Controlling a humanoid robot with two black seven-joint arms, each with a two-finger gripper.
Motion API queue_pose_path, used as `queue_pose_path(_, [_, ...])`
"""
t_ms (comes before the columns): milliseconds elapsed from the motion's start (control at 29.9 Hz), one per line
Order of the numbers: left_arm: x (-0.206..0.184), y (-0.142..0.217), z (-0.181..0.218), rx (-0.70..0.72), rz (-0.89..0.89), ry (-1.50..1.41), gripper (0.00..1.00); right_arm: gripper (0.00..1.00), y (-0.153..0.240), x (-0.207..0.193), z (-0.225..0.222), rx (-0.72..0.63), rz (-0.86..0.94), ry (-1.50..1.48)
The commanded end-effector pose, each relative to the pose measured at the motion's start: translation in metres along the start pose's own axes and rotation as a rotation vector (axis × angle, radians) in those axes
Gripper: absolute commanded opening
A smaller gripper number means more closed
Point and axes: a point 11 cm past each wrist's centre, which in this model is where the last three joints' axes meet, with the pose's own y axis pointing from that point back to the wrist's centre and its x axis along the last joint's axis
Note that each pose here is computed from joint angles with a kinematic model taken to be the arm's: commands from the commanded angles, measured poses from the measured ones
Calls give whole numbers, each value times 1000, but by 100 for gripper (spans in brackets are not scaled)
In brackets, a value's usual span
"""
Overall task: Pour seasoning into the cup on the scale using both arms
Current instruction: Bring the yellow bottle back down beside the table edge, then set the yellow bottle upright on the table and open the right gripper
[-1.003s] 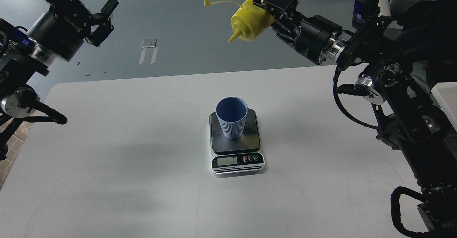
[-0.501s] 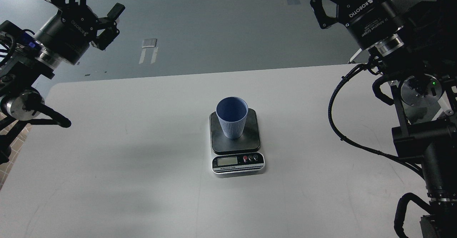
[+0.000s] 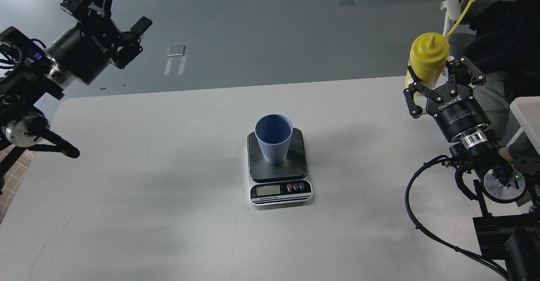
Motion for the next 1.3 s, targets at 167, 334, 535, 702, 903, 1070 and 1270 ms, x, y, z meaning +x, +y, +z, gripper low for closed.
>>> queue_pose_path(167, [-7,0,-7,24,-10,-10,98,0,7,13,-6,53,28,-88])
queue_pose_path(334, [-7,1,-9,29,-11,-8,98,0,12,25,-2,64,58,-137])
queue_pose_path(535, [-6,0,-6,24,-5,-16,98,1,32,51,11,62,140,-193])
queue_pose_path(702, [-8,0,-8,25,-6,-11,98,2,47,67,18,67,192,-230])
queue_pose_path(903, [-9,-1,-9,25,-8,-9,98,3,68,81,23,82,242,-257])
queue_pose_path(1070, [-10,-1,-8,23,-11,-8,98,5,83,91,26,90,283,-275])
queue_pose_path(1270, [-11,-1,-8,22,-13,-7,98,21,86,94,22,105,291,-278])
